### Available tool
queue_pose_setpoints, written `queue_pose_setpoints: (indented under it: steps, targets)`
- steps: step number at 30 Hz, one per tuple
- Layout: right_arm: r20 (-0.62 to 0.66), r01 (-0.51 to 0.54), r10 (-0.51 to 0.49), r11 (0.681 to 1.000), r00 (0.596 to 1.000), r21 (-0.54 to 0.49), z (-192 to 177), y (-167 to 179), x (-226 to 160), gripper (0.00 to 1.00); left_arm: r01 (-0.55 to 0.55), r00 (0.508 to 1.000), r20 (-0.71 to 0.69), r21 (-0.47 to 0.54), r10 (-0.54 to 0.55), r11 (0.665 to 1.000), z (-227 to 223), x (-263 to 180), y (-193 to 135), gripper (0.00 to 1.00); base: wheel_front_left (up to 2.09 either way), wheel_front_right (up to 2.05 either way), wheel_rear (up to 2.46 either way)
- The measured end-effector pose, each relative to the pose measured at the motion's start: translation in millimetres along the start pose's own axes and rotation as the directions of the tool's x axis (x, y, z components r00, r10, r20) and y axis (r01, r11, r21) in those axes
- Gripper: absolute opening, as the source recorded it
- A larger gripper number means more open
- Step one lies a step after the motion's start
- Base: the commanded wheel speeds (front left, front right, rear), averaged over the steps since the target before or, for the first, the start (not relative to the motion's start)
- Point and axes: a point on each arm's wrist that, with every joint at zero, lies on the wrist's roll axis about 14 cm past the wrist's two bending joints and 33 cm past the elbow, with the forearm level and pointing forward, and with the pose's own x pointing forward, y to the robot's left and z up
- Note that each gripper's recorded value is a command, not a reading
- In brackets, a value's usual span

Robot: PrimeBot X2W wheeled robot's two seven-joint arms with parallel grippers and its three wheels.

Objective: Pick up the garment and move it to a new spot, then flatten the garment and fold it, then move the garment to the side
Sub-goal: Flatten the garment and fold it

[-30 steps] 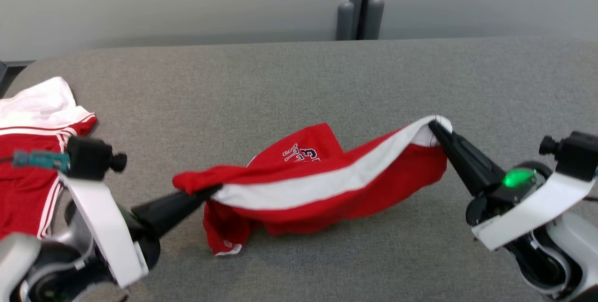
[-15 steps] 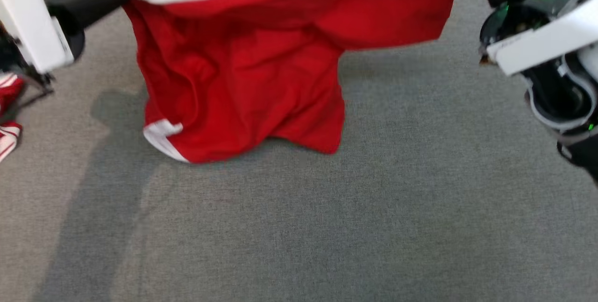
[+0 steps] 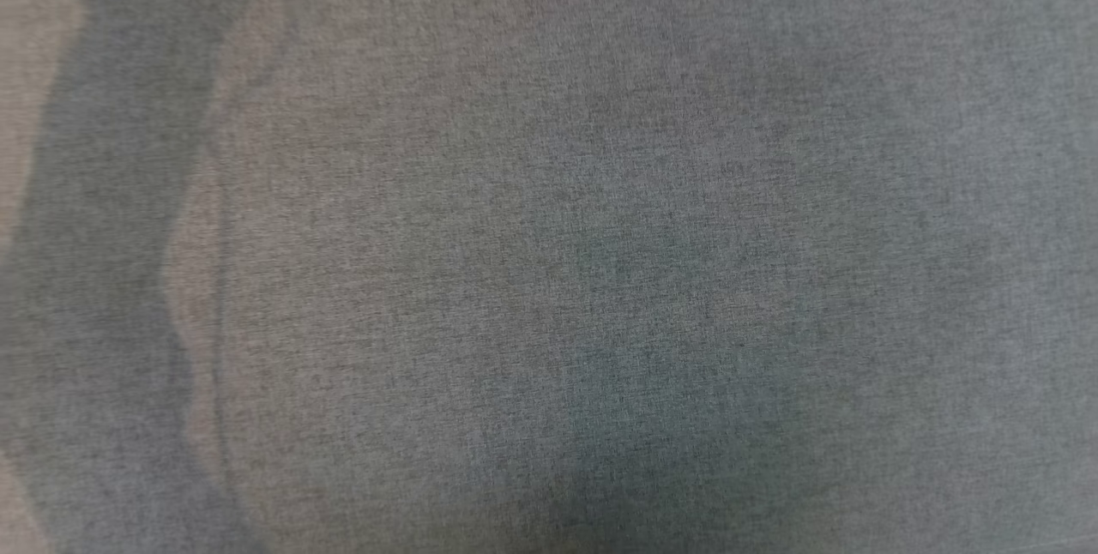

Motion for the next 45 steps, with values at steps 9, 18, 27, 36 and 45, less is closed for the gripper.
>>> queue_pose_setpoints:
  steps: [9, 18, 27, 36, 45]
  targets:
    - [-0.096, -0.027, 0.019, 0.996, 0.995, -0.09, -38, -9, -8, 0.0, 0.047, 0.999, -0.013, 0.032, -0.047, 0.998, -30, 32, -6, 0.0, 0.0, 0.0, 0.0]
    - [-0.411, 0.02, -0.027, 1.0, 0.911, -0.022, -134, -22, -99, 0.0, 0.079, 0.944, -0.318, -0.047, -0.09, 0.996, -174, 16, -6, 0.0, 0.0, 0.0, 0.0]
    - [-0.607, 0.088, -0.039, 0.995, 0.794, 0.052, -163, 4, -194, 0.0, 0.123, 0.894, -0.403, -0.195, -0.194, 0.973, -245, -30, -51, 0.0, 0.0, 0.0, 0.0]
    - [-0.646, 0.133, -0.065, 0.99, 0.76, 0.056, -132, 27, -240, 0.0, 0.154, 0.838, -0.479, -0.25, -0.261, 0.956, -260, -92, -99, 0.0, 0.0, 0.0, 0.0]
    - [-0.661, 0.237, -0.097, 0.963, 0.744, 0.126, -100, 51, -287, 0.0, 0.152, 0.828, -0.482, -0.298, -0.286, 0.942, -251, -150, -133, 0.0, 0.0, 0.0, 0.0]
